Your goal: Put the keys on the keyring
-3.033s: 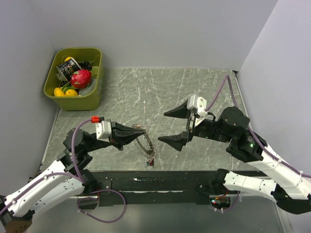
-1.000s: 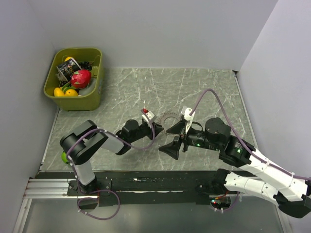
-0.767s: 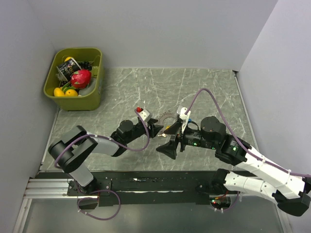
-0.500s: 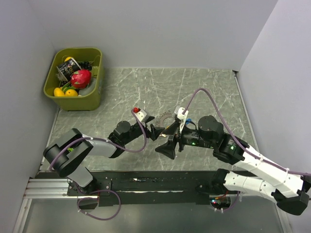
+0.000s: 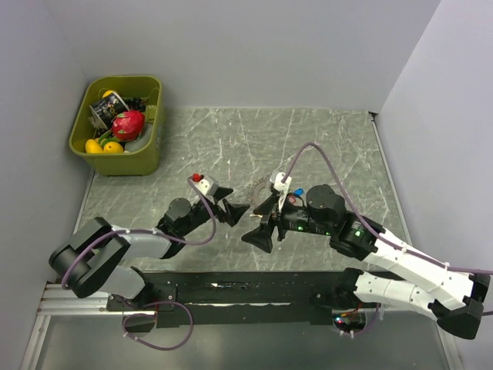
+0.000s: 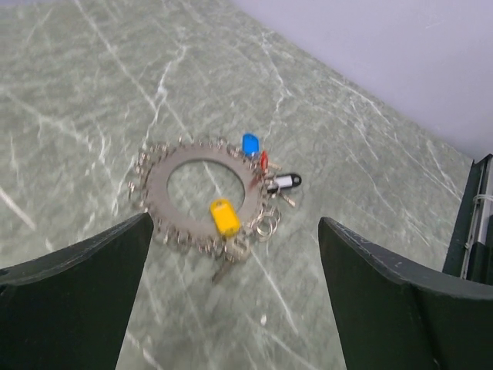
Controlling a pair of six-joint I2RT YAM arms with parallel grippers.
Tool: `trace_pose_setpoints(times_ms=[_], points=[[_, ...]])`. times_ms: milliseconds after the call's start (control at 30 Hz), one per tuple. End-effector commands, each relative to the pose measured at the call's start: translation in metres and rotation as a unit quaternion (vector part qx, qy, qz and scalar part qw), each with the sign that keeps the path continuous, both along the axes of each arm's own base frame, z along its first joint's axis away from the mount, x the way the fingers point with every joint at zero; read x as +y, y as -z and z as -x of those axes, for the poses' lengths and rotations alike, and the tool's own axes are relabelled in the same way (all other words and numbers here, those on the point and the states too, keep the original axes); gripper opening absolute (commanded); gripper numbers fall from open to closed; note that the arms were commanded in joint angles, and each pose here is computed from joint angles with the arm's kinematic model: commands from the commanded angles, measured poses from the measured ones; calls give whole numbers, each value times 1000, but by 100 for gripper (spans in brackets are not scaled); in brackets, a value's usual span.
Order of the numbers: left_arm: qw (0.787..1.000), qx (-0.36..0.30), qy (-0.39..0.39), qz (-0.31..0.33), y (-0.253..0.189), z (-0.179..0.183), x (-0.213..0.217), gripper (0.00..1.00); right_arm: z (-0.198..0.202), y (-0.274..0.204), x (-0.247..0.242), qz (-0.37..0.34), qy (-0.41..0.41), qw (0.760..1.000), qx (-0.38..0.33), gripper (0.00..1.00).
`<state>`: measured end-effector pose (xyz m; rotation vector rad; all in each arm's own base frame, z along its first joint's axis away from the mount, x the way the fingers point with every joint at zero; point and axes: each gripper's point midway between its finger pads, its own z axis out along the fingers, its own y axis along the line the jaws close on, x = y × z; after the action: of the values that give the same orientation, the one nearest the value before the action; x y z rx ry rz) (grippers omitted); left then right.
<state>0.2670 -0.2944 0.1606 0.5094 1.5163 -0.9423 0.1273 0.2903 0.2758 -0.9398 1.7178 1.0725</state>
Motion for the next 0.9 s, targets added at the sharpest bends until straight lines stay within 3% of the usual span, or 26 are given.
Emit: trace_pose_setpoints(times_ms=[0, 267, 300, 433, 600, 867], points=[[999, 25, -24, 29, -3, 9, 21, 95, -10, 15, 6, -6, 15, 1000, 8, 100], [996, 43, -71, 44, -13, 27, 59, 96, -40, 52, -2, -1, 65, 995, 73, 100], [995, 26, -77, 62, -30, 31, 65, 96, -44, 54, -5, -3, 73, 994, 82, 100], [986, 61, -144, 55, -33, 32, 94, 96, -73, 47, -34, -11, 144, 986, 82, 100], [975, 41, -196, 100, -80, 41, 127, 96, -99, 36, -80, -9, 249, 966, 70, 100], [956, 72, -260, 115, -118, 43, 155, 97, -111, 18, -139, -49, 346, 935, 67, 100]])
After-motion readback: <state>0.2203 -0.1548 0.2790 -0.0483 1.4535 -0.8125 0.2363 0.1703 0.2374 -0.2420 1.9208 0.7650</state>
